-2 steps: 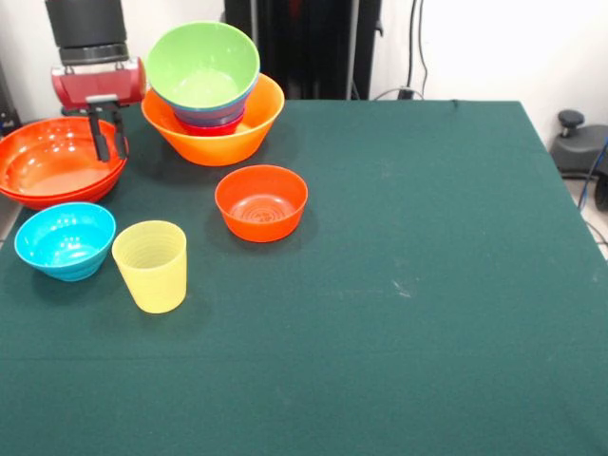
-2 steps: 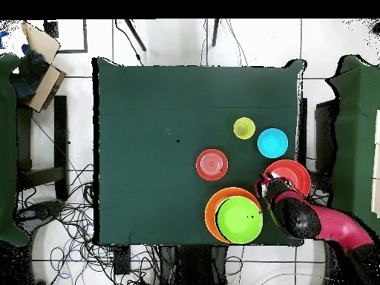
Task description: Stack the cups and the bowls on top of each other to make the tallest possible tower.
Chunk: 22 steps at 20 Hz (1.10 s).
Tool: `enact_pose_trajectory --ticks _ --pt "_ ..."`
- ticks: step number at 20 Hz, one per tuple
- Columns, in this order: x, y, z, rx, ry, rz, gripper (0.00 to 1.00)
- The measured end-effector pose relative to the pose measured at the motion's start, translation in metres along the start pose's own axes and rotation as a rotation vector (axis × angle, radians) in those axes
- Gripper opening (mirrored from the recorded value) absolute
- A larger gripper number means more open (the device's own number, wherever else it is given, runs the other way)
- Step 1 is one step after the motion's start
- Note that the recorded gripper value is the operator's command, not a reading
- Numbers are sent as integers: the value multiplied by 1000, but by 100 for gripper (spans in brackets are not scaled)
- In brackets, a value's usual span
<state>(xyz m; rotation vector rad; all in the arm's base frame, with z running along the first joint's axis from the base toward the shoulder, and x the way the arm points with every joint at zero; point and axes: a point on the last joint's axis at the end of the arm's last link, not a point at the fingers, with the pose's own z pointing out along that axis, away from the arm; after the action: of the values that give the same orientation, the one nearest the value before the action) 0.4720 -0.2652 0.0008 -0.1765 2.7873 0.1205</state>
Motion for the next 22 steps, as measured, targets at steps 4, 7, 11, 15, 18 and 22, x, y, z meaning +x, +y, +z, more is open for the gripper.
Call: enact_pose_trajectory --ticks 4,7,11,15,18,22 --pt "15 1 4 -15 8 10 100" --pt "29 0 6 -27 13 24 100" --pt "41 0 7 -35 19 26 100" --pt "45 6 12 -44 28 18 100" --pt "43 12 22 -55 33 13 100" --pt "39 17 36 -66 30 9 100"
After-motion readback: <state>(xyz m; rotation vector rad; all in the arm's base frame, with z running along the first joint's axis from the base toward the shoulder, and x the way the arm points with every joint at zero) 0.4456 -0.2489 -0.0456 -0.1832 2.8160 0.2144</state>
